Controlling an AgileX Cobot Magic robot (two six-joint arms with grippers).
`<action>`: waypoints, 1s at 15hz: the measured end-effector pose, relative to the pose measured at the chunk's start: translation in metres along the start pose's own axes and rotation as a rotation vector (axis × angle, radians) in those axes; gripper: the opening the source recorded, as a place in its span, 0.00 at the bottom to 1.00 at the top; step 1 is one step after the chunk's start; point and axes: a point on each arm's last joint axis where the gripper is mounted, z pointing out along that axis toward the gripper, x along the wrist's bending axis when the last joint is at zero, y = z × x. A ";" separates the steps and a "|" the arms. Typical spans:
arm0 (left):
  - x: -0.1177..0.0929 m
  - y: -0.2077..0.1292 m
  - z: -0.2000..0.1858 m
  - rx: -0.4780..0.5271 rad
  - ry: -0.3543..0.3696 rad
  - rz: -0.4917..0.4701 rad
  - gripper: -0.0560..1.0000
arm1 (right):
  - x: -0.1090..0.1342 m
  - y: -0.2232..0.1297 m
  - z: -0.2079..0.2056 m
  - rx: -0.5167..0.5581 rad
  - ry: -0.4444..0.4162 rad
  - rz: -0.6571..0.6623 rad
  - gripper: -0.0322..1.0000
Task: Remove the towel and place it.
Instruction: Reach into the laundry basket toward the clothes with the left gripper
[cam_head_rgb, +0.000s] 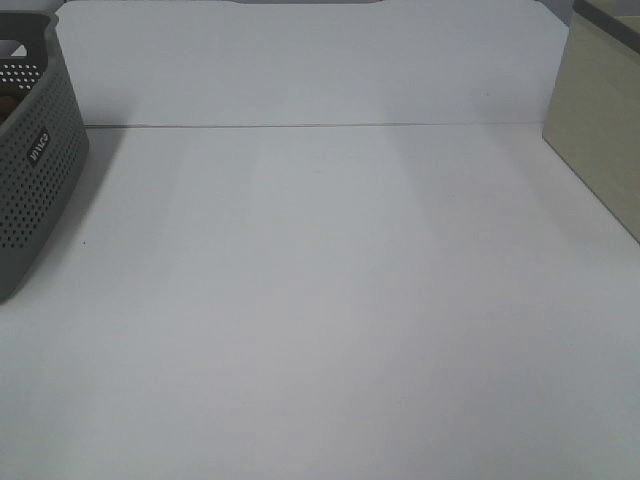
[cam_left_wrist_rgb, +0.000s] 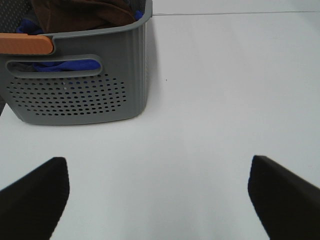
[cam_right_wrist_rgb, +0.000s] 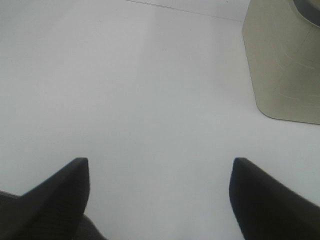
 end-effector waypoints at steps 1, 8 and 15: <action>0.000 0.000 0.000 0.000 0.000 0.000 0.90 | 0.000 0.000 0.000 0.000 0.000 0.000 0.76; 0.000 0.000 0.000 0.000 0.000 0.000 0.90 | 0.000 0.000 0.000 0.000 0.000 0.000 0.76; 0.000 0.000 0.000 0.000 0.000 0.000 0.90 | 0.000 0.000 0.000 0.000 0.000 0.000 0.76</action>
